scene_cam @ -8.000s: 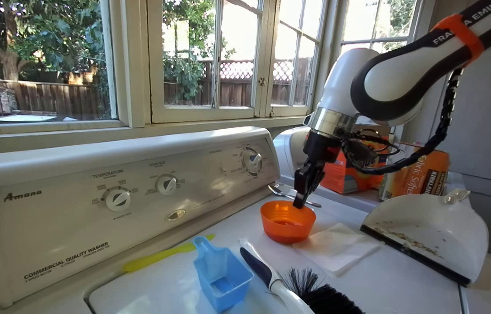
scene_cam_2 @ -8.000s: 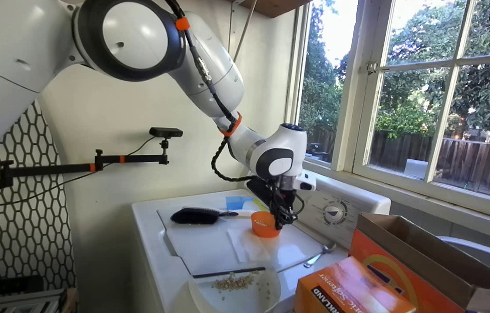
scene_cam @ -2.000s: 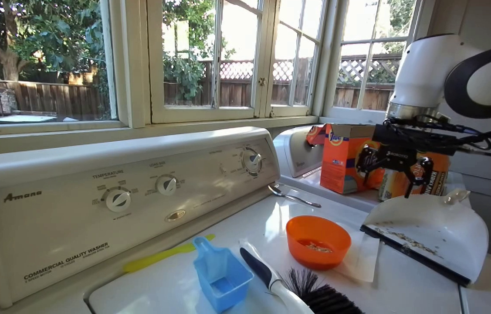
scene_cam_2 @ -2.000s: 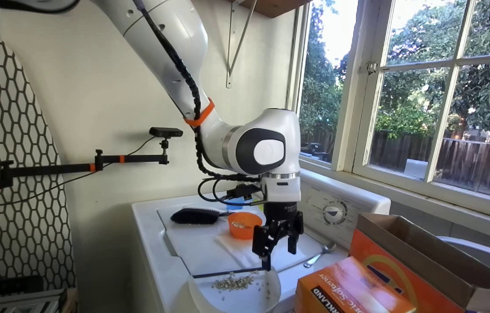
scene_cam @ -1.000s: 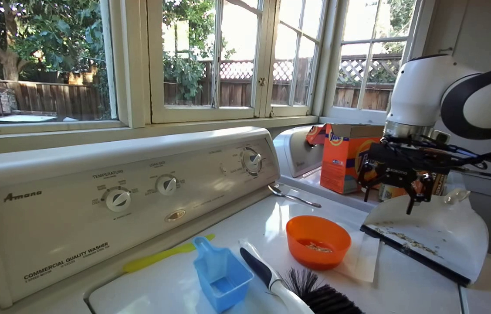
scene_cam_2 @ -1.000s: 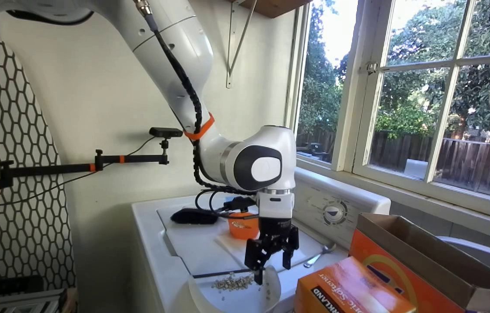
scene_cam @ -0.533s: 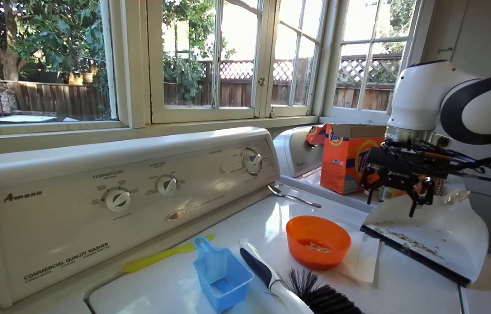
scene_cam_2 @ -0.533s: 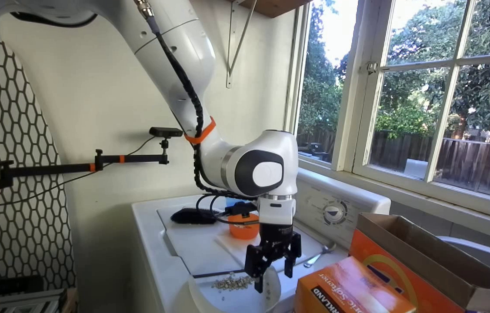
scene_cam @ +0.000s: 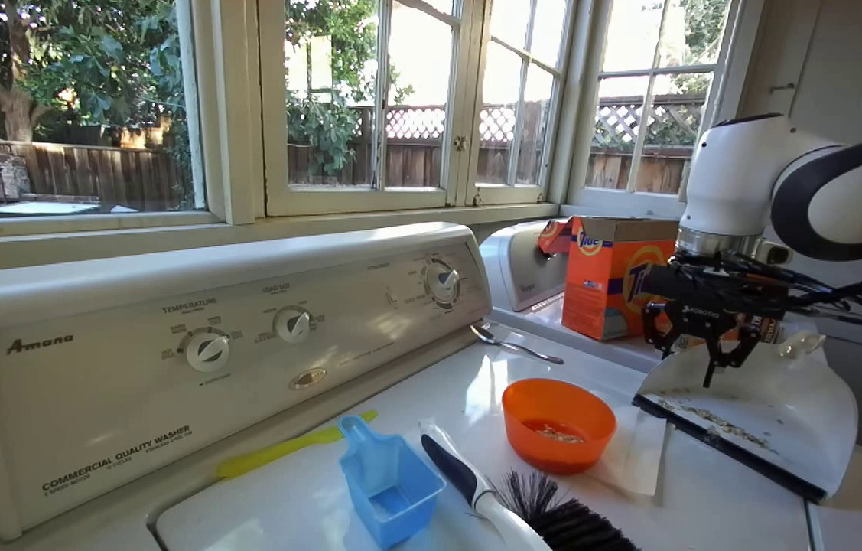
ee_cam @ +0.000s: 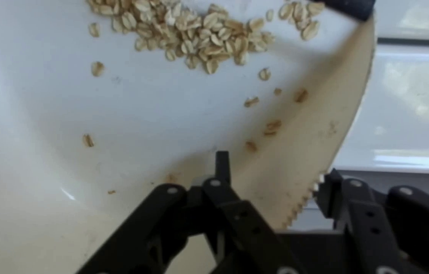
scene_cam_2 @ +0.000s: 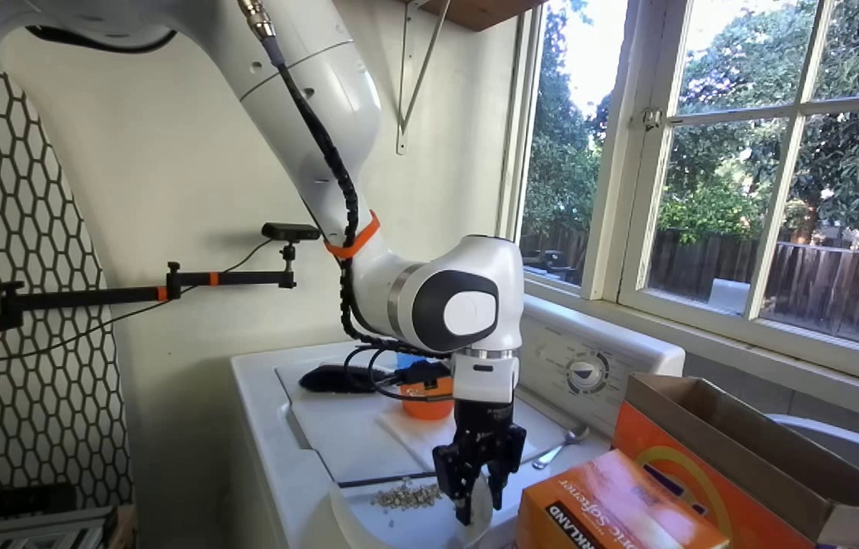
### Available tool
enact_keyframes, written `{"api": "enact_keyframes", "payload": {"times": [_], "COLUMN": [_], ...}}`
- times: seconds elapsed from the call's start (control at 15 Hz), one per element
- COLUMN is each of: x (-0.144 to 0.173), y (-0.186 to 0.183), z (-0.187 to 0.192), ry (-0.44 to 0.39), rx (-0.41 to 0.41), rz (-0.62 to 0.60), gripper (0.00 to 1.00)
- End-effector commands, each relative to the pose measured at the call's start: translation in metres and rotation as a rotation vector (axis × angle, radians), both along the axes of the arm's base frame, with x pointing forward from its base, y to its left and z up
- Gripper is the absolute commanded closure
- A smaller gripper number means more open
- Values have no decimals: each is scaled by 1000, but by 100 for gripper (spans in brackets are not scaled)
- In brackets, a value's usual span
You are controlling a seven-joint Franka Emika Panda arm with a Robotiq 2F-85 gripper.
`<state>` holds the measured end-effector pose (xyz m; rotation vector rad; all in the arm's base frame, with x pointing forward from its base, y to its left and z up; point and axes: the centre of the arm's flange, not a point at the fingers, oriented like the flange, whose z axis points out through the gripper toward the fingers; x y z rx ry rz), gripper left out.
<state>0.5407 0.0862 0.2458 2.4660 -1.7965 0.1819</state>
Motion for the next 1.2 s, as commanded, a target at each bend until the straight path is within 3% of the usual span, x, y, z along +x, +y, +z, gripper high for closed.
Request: {"api": "enact_keyframes", "payload": {"times": [0.0, 0.33, 0.47, 0.53, 1.13], "x": [-2, -1, 0, 0, 0], "y": [3, 3, 3, 3, 3], "z": [-7, -7, -6, -6, -4], "ry": [-15, -16, -17, -17, 7], "rx": [-14, -16, -16, -16, 13], "rz": [-10, -10, -12, -12, -92], "gripper": [68, 74, 84, 98, 99]}}
